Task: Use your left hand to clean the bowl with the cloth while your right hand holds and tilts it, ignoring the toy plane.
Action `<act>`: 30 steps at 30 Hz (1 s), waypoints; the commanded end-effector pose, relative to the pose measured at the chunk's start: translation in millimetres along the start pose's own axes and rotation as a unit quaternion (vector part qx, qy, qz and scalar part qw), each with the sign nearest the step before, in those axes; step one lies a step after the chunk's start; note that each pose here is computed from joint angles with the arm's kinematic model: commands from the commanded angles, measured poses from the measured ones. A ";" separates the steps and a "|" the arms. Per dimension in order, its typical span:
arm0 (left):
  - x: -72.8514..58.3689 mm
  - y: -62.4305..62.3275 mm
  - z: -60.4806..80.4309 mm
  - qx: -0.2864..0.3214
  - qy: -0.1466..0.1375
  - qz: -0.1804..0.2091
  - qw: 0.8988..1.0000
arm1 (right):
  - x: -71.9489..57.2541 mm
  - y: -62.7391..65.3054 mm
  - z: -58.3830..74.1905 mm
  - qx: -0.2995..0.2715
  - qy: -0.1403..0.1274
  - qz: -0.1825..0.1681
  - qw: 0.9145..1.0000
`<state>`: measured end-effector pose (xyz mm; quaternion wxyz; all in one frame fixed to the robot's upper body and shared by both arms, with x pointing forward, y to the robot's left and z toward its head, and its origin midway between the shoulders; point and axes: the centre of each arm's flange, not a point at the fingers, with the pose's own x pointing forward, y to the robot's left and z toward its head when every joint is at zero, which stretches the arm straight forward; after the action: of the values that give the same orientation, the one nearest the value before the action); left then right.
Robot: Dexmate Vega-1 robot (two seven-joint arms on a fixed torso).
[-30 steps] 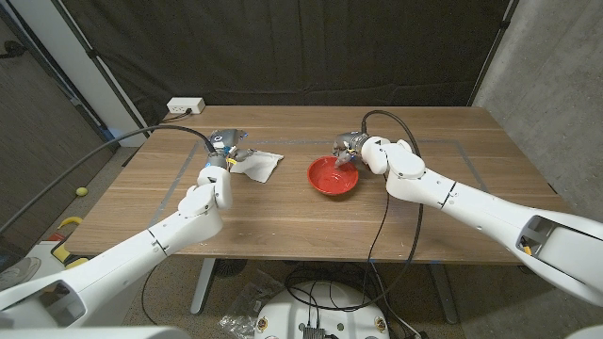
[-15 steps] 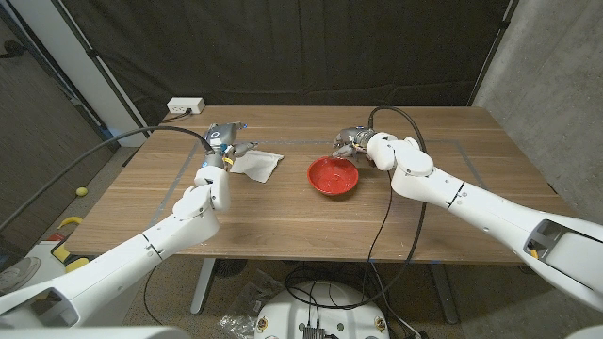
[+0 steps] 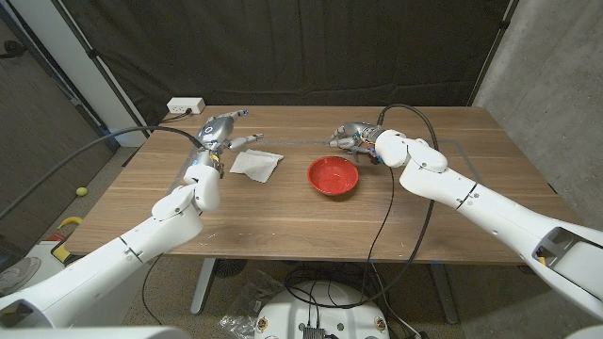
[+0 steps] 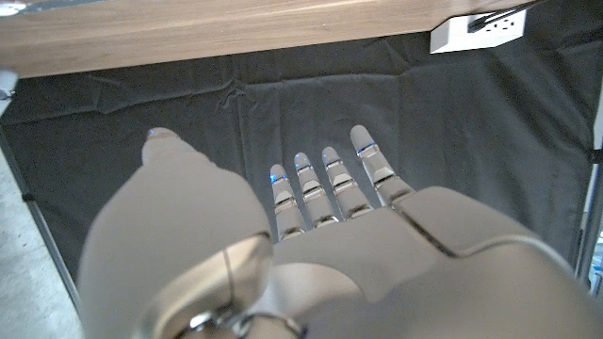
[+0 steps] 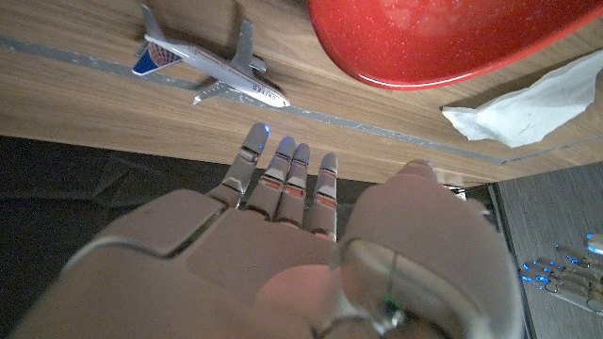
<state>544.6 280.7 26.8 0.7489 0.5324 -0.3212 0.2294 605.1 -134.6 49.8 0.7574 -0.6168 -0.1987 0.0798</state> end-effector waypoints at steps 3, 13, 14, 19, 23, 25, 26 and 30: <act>-1.0 16.6 -14.3 -0.081 -0.049 -0.006 0.996 | -2.4 -10.1 -12.4 0.134 -0.039 -0.049 0.989; -2.1 16.6 -42.4 -0.171 -0.067 0.016 0.983 | 7.3 -12.3 -12.3 0.203 -0.075 -0.078 0.973; -1.7 16.5 -45.7 -0.182 -0.066 0.017 0.981 | 7.6 -12.9 -12.6 0.208 -0.074 -0.086 0.972; 0.7 15.2 -57.4 -0.214 -0.073 0.027 0.974 | 3.1 -16.0 -14.1 0.226 -0.069 -0.137 0.962; 5.5 8.1 -66.1 -0.242 -0.077 0.027 0.967 | 0.1 -18.4 -12.7 0.225 -0.052 -0.151 0.961; 9.4 4.2 -69.0 -0.247 -0.078 0.023 0.966 | 0.4 -19.0 -11.0 0.220 -0.044 -0.149 0.963; 11.5 2.1 -70.3 -0.250 -0.077 0.021 0.965 | 0.7 -19.3 -10.3 0.218 -0.044 -0.148 0.964; 16.4 -2.6 -74.1 -0.260 -0.072 0.024 0.963 | 2.1 -22.3 -8.6 0.220 -0.046 -0.158 0.961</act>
<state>557.0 335.1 24.1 0.8152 0.3696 -0.4269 0.1289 609.7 -147.2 64.6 0.8603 -0.4106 -0.2968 0.0568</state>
